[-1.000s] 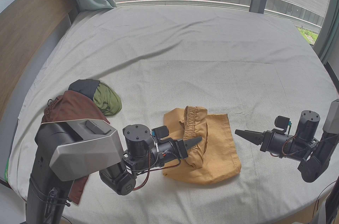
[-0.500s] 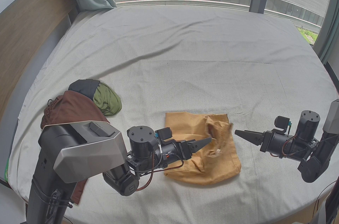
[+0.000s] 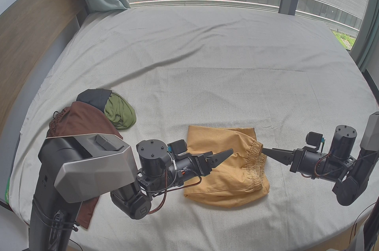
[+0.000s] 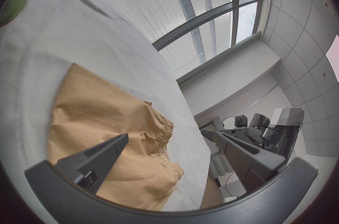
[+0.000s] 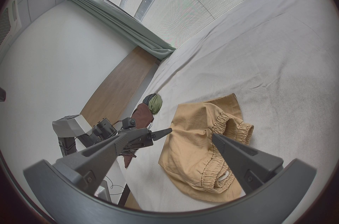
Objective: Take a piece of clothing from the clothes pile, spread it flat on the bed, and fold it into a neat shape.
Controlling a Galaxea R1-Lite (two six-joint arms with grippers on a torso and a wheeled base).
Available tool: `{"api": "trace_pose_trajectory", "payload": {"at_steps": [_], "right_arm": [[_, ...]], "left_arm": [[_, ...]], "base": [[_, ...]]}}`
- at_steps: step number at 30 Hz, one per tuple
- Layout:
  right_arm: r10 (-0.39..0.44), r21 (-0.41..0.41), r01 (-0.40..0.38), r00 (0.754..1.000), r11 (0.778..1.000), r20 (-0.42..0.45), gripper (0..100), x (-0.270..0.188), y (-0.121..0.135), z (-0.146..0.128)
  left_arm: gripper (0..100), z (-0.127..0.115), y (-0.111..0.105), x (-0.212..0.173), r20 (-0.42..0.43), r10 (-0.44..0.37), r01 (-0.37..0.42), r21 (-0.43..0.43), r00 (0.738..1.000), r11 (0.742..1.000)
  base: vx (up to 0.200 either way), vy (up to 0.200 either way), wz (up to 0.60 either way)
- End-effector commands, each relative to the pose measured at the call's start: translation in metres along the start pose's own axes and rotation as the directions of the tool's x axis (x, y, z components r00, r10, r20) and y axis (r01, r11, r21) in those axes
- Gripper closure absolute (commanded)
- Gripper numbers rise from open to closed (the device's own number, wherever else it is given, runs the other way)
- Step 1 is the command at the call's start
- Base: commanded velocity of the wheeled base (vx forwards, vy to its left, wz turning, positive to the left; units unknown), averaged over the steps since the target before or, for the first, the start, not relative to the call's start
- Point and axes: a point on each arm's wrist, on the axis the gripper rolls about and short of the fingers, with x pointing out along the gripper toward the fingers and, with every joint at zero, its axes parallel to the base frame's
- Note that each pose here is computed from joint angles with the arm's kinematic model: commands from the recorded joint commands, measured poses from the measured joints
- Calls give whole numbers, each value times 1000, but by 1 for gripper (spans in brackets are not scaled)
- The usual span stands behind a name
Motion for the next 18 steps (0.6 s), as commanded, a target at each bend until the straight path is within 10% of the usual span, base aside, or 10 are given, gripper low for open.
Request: {"api": "trace_pose_trajectory", "payload": {"at_steps": [1, 18], "right_arm": [[1, 10, -1, 1000, 1000, -22, 0, 2, 0, -5], [19, 67, -8, 985, 998, -170, 0, 23, -1, -43]], "left_arm": [[0, 10, 1, -11, 26, 18, -19, 23, 1000, 1000], [0, 47, 0, -88, 25, 96, -98, 82, 995, 992]], "base": [[0, 0, 0], [0, 0, 0]]}}
